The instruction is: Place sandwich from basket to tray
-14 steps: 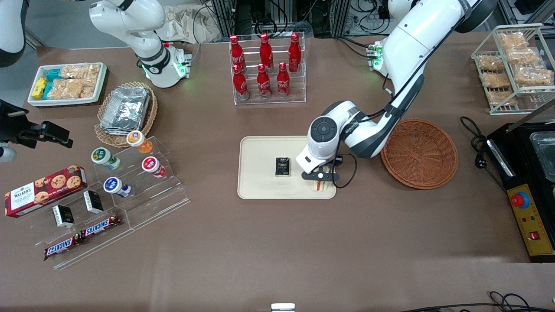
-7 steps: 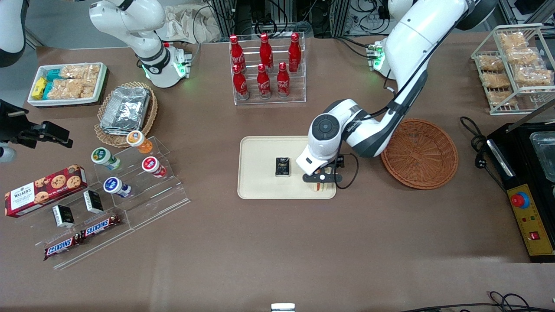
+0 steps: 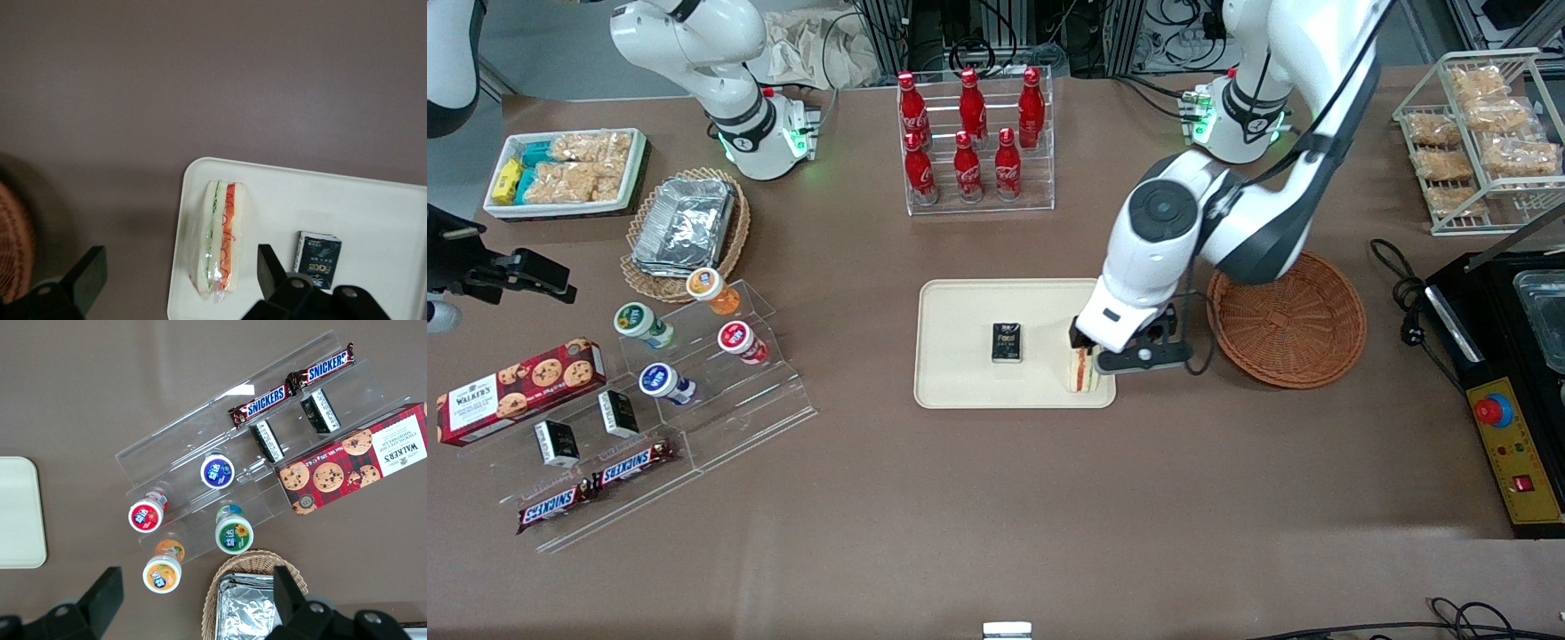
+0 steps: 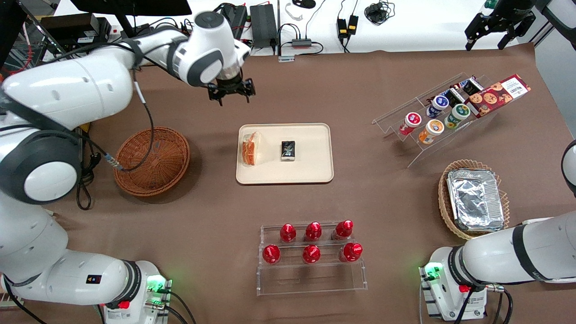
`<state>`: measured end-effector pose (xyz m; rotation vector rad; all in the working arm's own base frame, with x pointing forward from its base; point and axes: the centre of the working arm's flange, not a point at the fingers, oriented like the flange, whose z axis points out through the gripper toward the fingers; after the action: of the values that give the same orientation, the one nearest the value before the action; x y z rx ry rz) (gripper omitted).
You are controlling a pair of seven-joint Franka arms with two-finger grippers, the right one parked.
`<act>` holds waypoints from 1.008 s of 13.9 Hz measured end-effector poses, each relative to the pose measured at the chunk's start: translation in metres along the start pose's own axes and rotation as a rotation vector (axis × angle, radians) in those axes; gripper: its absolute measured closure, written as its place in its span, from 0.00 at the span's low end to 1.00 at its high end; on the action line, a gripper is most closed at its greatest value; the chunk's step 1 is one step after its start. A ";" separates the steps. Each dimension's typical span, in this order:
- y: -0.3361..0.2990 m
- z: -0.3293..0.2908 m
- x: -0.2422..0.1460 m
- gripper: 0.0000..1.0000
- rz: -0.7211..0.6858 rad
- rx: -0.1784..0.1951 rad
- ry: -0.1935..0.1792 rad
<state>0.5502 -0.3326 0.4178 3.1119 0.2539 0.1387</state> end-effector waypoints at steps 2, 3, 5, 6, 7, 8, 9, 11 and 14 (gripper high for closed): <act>-0.031 -0.047 0.005 0.00 -0.064 0.040 0.004; -0.050 -0.071 0.008 0.00 -0.098 0.047 0.004; -0.087 -0.115 0.012 0.00 -0.129 0.035 0.004; -0.107 -0.133 0.014 0.00 -0.122 0.041 0.002; -0.129 -0.148 0.016 0.00 -0.097 0.050 -0.002; -0.151 -0.161 0.017 0.00 -0.064 0.052 -0.013; -0.176 -0.174 0.019 0.00 -0.027 0.052 -0.023; -0.222 -0.196 0.020 0.00 0.050 0.048 -0.026; -0.273 -0.209 0.021 0.00 0.141 0.037 -0.020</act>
<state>0.5080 -0.0580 0.6214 3.1647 0.0374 0.1063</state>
